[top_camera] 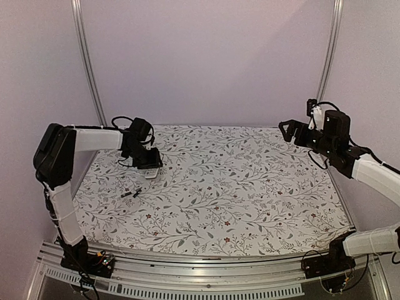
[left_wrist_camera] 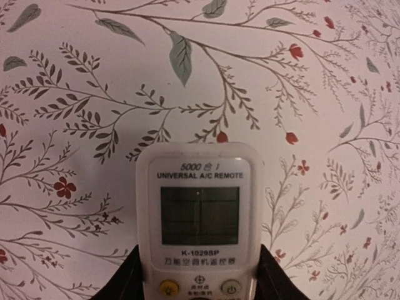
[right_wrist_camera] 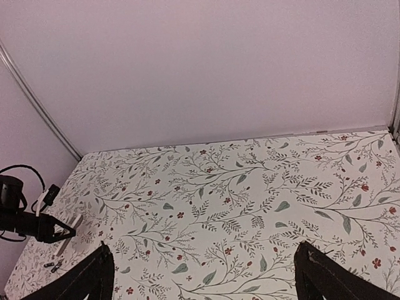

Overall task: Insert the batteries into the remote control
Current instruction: Pick up the remote control from the center of the board, then pass from the left arm to the right

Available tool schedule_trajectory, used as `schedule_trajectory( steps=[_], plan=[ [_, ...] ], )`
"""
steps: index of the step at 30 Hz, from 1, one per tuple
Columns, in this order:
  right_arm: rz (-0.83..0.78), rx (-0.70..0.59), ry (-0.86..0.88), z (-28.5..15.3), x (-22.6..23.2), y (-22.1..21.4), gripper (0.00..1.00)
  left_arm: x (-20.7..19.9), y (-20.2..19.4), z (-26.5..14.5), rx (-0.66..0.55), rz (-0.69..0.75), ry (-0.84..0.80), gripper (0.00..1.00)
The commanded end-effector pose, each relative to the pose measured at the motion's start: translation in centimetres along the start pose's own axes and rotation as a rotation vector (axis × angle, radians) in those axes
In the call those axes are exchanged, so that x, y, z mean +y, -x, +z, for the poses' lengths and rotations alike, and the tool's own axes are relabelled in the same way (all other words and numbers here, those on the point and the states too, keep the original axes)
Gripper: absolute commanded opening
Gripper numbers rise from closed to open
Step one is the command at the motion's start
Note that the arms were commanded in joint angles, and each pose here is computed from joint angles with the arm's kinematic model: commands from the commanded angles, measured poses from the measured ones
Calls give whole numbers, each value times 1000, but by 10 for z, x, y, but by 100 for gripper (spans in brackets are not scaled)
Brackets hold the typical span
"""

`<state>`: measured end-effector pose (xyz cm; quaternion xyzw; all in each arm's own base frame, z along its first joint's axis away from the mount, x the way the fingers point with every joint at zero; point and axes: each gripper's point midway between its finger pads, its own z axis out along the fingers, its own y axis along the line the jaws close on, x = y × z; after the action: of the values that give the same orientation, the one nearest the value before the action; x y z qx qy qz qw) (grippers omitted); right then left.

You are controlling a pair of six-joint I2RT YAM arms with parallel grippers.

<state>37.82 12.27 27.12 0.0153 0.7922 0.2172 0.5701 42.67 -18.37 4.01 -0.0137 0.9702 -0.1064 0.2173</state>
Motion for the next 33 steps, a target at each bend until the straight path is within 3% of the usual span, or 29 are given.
schedule_trajectory(
  steps=[1, 7, 10, 15, 18, 21, 27, 29, 33],
  plan=[
    [-143, -14, 235, -7, 74, 20, 99, -76, 36, -89, -90, 170, -355, 4],
    [-441, -116, 713, -56, 203, 27, 99, -140, 19, -232, -171, 525, -811, 0],
    [-631, -206, 956, -95, 260, 16, 99, -158, -6, -283, -139, 663, -1013, 0],
    [-879, -277, 1116, -122, 314, -13, 99, -181, -36, -306, -53, 716, -1209, 0],
    [-1003, -281, 1131, -123, 330, -31, 99, -200, -67, -312, -29, 859, -1262, 0],
    [-1055, -264, 1145, -119, 334, -40, 99, -215, -99, -319, 18, 976, -1288, 0],
    [-1166, -217, 1229, -116, 338, -69, 96, -225, -126, -343, 63, 1008, -1409, 0],
    [-1186, -218, 1233, -115, 338, -72, 92, -226, -138, -344, 65, 1054, -1412, 0],
    [-1198, -209, 1274, -117, 342, -73, 70, -228, -147, -334, 72, 1086, -1378, 0]
  ],
)
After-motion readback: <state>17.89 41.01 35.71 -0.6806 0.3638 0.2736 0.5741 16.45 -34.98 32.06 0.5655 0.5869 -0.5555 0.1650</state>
